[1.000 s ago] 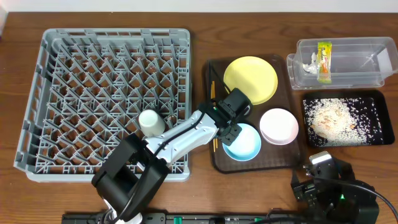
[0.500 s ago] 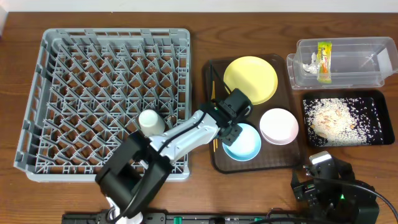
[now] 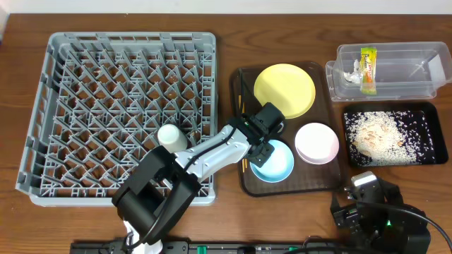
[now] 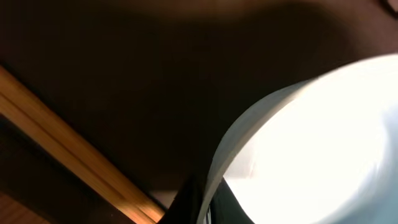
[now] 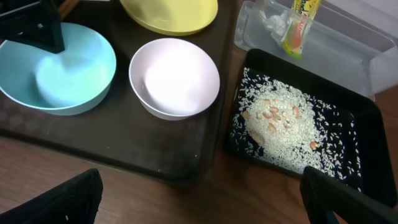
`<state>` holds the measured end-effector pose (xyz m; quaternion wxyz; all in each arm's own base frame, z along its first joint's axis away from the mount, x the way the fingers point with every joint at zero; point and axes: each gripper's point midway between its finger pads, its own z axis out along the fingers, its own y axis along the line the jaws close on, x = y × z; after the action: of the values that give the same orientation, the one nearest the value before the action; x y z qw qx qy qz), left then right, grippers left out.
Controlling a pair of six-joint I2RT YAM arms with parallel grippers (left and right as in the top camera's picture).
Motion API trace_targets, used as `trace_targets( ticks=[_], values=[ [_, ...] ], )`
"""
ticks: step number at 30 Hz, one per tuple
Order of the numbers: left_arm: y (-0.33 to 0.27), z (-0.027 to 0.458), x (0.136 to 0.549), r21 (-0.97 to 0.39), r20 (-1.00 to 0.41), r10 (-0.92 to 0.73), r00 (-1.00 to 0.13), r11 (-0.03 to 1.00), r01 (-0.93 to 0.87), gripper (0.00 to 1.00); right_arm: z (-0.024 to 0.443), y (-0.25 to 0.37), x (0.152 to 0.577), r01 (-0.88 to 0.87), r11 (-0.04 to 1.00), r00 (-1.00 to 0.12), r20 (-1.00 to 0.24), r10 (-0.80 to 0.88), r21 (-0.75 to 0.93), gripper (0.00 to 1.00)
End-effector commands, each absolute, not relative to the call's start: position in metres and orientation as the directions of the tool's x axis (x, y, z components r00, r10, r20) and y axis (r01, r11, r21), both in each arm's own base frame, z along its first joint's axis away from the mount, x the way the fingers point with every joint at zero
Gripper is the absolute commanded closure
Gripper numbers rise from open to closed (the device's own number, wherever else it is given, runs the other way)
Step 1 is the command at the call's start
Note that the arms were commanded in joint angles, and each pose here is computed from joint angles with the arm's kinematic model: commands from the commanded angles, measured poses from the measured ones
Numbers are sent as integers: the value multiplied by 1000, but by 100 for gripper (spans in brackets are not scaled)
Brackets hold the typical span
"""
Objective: Sort waste into correct bins and load items into the dishwasher
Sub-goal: 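Lift the light-blue bowl and carry it left into the dish rack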
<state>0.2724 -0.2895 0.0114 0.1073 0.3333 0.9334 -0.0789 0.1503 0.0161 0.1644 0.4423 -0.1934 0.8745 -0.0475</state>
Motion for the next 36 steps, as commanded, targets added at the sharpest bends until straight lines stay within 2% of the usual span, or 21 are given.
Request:
trace_targets(
  ticks=[1,6,10,19,23,28,32,36],
  values=[
    [-294,20,276,-71,-277,608,-744,760,647,94,163,17,150,-303,919,-535,-753,-383,-252,1],
    [-297,42,283,-64,-330,595,-733,760,646,94,163,17,150,-303,919,-535,-753,-383,-252,1],
    [-287,64,291,-3,-373,579,-725,781,625,94,163,17,150,-303,919,-535,-753,-383,-252,1],
    [-266,134,304,84,-524,496,-693,839,537,94,163,17,150,-303,919,-535,-753,-383,-252,1],
    [-236,181,318,176,-633,416,-653,898,402,94,163,17,150,-303,919,-535,-753,-383,-252,1],
    [-177,251,330,327,-769,338,-543,937,121,94,163,17,150,-303,919,-535,-753,-383,-252,1],
    [-131,296,329,421,-827,323,-460,898,-126,94,163,17,150,-303,919,-535,-753,-383,-252,1],
    [-103,325,328,523,-825,379,-418,792,-314,94,163,17,150,-303,919,-535,-753,-383,-252,1]
  ],
)
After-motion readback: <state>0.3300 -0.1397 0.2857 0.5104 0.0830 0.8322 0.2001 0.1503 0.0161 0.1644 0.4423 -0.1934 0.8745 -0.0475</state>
